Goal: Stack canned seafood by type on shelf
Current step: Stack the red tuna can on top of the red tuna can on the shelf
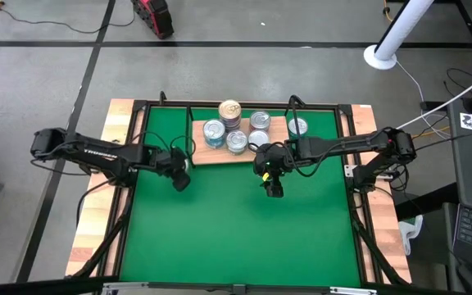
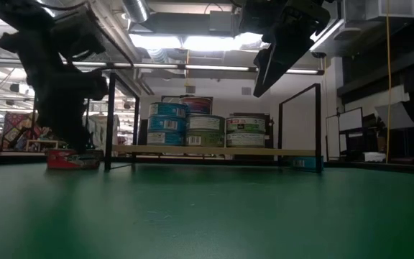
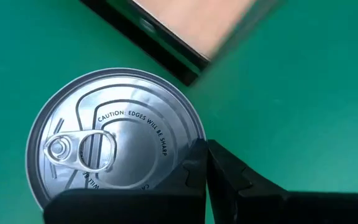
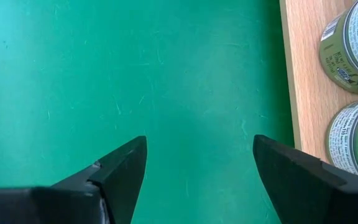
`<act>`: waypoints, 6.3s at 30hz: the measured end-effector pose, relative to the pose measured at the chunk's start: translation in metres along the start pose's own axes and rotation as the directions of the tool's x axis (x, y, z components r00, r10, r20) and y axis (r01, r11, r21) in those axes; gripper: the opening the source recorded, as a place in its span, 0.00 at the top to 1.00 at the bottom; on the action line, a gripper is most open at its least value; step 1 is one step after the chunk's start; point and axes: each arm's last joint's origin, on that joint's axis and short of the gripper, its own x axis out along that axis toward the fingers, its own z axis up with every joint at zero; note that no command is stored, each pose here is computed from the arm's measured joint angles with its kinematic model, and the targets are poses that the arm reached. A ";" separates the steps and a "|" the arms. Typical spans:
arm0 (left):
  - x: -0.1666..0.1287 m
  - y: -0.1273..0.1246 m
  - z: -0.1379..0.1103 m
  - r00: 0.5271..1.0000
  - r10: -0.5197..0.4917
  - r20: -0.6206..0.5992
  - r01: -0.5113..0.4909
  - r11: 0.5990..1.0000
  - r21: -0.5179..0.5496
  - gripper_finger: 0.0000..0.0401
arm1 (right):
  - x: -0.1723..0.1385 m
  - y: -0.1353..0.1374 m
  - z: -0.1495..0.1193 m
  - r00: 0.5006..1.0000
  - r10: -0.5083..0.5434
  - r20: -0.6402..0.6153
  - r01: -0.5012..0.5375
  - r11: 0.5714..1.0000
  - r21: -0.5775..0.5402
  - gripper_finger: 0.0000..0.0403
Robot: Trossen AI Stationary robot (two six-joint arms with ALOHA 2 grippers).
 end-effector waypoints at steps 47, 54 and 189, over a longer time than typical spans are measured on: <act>0.030 -0.123 -0.011 0.898 -0.419 0.136 0.407 0.907 0.107 1.00 | 0.127 0.075 0.032 0.939 -0.100 0.328 0.261 0.830 -0.493 0.27; 0.026 -0.146 0.004 0.875 -0.454 0.168 0.423 0.886 0.188 1.00 | 0.128 0.075 0.033 0.937 -0.090 0.336 0.256 0.832 -0.492 0.27; 0.022 -0.161 0.009 0.801 -0.376 0.466 0.285 0.924 0.256 0.95 | 0.129 0.081 0.019 0.928 -0.284 0.241 0.370 0.777 -0.509 0.67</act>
